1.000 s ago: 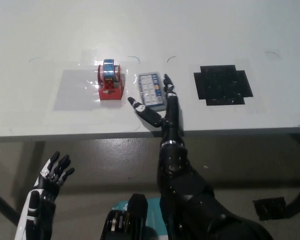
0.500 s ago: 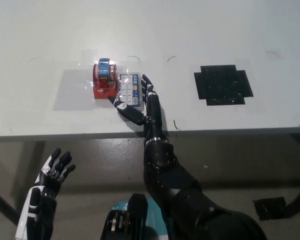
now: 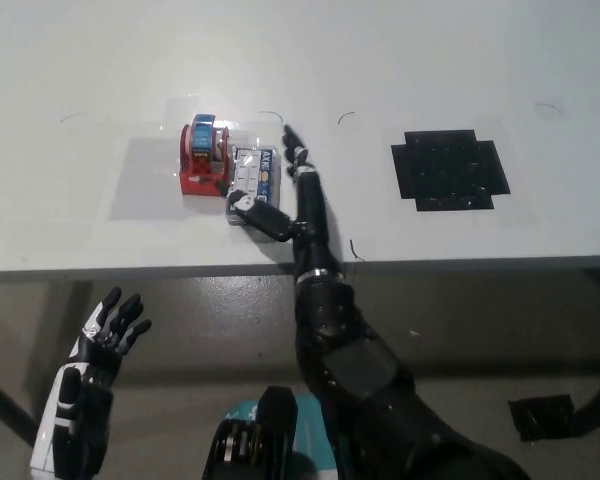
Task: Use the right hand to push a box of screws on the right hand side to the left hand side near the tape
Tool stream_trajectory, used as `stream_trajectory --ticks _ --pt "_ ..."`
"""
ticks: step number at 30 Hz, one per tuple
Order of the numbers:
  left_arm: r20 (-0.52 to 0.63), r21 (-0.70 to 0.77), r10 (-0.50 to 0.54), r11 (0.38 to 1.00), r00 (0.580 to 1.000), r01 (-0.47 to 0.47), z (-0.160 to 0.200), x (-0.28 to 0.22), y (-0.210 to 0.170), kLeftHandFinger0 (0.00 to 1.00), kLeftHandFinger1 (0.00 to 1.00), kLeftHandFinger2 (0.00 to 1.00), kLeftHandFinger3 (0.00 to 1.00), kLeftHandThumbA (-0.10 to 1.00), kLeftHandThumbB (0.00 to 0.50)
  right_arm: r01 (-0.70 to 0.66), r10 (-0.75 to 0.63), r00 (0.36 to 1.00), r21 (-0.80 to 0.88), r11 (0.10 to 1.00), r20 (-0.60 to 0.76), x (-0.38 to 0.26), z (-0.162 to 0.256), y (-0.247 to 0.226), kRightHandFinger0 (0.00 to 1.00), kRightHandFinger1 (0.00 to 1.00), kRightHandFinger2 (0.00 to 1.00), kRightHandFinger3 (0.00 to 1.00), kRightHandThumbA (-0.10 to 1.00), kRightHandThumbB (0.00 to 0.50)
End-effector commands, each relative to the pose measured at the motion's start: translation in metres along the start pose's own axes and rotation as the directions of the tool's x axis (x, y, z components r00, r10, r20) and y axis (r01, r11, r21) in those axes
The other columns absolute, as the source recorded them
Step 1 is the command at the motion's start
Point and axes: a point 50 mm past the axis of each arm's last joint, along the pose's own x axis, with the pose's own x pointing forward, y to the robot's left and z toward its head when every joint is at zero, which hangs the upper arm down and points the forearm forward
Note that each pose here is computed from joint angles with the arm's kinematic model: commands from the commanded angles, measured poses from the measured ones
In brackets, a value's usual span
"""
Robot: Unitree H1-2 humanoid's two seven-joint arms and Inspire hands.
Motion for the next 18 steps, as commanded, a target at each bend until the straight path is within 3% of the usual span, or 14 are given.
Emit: stream_trajectory --ticks 1,3,5,9,11,18 --pt "0.026 0.029 -0.022 0.999 0.999 0.022 0.005 0.004 0.004 1.00 1.00 1.00 1.00 1.00 0.273 0.045 -0.033 0.972 -0.049 0.998 0.234 0.002 0.035 -0.024 1.00 1.00 1.00 1.00 1.00 0.157" --pt "0.023 0.021 -0.022 1.000 0.999 0.022 0.004 0.006 0.002 1.00 1.00 1.00 1.00 1.00 0.283 0.066 -0.052 0.949 -0.035 0.997 0.310 -0.005 0.047 -0.038 1.00 1.00 1.00 1.00 1.00 0.162" --pt "0.020 0.024 -0.029 0.999 0.999 0.028 0.004 0.006 0.000 1.00 1.00 1.00 1.00 1.00 0.290 0.069 -0.048 0.927 -0.044 0.997 0.373 -0.017 0.055 -0.051 1.00 1.00 1.00 1.00 1.00 0.229" --pt "0.025 0.033 -0.026 0.999 0.999 0.025 0.005 0.011 0.000 1.00 1.00 1.00 1.00 1.00 0.293 0.029 -0.025 0.872 0.000 1.000 0.489 -0.049 0.081 -0.070 1.00 1.00 1.00 1.00 1.00 0.222" --pt "0.027 0.030 -0.030 0.999 0.999 0.029 0.004 0.014 0.002 1.00 1.00 1.00 1.00 1.00 0.294 0.005 -0.010 0.848 0.010 1.000 0.529 -0.067 0.090 -0.080 1.00 1.00 1.00 1.00 1.00 0.267" --pt "0.043 0.049 -0.034 0.998 0.998 0.032 0.006 0.025 0.009 1.00 1.00 1.00 1.00 1.00 0.321 -0.137 0.120 0.794 -0.016 0.990 0.596 -0.132 0.108 -0.120 1.00 1.00 1.00 1.00 1.00 0.177"
